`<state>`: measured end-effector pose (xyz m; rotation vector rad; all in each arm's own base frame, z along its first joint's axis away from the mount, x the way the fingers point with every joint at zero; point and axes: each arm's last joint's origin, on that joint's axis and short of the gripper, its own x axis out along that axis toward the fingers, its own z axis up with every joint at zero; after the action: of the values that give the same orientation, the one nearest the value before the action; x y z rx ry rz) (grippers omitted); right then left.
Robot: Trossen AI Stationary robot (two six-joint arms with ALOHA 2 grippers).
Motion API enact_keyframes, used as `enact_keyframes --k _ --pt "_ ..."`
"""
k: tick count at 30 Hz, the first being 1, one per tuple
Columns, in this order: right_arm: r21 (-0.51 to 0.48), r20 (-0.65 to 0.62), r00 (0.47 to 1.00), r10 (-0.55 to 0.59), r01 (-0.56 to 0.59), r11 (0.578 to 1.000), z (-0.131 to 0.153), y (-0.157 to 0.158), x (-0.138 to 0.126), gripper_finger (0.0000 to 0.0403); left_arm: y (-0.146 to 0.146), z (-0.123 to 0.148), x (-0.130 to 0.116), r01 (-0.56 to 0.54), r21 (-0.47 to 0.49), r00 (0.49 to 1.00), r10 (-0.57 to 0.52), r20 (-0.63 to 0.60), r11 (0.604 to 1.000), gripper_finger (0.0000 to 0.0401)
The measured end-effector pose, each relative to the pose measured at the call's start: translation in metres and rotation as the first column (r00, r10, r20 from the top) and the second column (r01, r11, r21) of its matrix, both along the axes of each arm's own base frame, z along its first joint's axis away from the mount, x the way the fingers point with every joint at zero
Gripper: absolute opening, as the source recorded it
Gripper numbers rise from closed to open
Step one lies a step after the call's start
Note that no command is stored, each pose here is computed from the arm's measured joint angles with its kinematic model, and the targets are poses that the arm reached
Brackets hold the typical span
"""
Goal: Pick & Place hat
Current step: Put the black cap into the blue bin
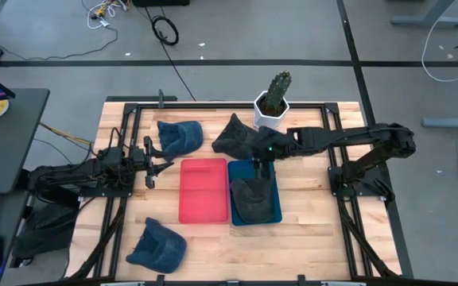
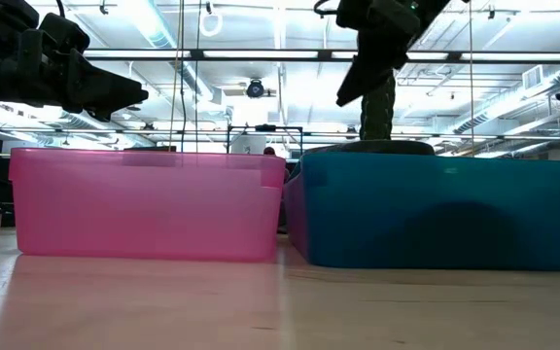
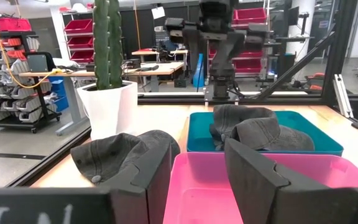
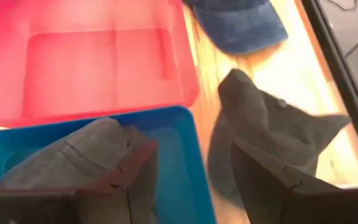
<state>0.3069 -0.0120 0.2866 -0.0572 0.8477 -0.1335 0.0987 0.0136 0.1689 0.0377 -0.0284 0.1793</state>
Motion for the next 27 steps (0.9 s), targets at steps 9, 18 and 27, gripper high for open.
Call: enact_keyframes --k 9,18,27 --pt "-0.063 -0.028 1.0 0.003 -0.005 0.998 0.024 -0.028 -0.004 0.0204 0.0 0.0 0.0 0.0 0.0 1.0 0.0 -0.001 1.0 0.0156" --pt "-0.063 -0.066 0.998 -0.012 0.008 0.998 0.013 -0.05 0.001 0.0204 0.0 0.0 0.0 0.0 0.0 1.0 0.0 0.0 1.0 0.0156" --pt "-0.088 -0.047 0.998 -0.044 0.04 0.995 0.014 -0.071 -0.001 0.0204 0.0 0.0 0.0 0.0 0.0 1.0 0.0 -0.001 1.0 0.0156"
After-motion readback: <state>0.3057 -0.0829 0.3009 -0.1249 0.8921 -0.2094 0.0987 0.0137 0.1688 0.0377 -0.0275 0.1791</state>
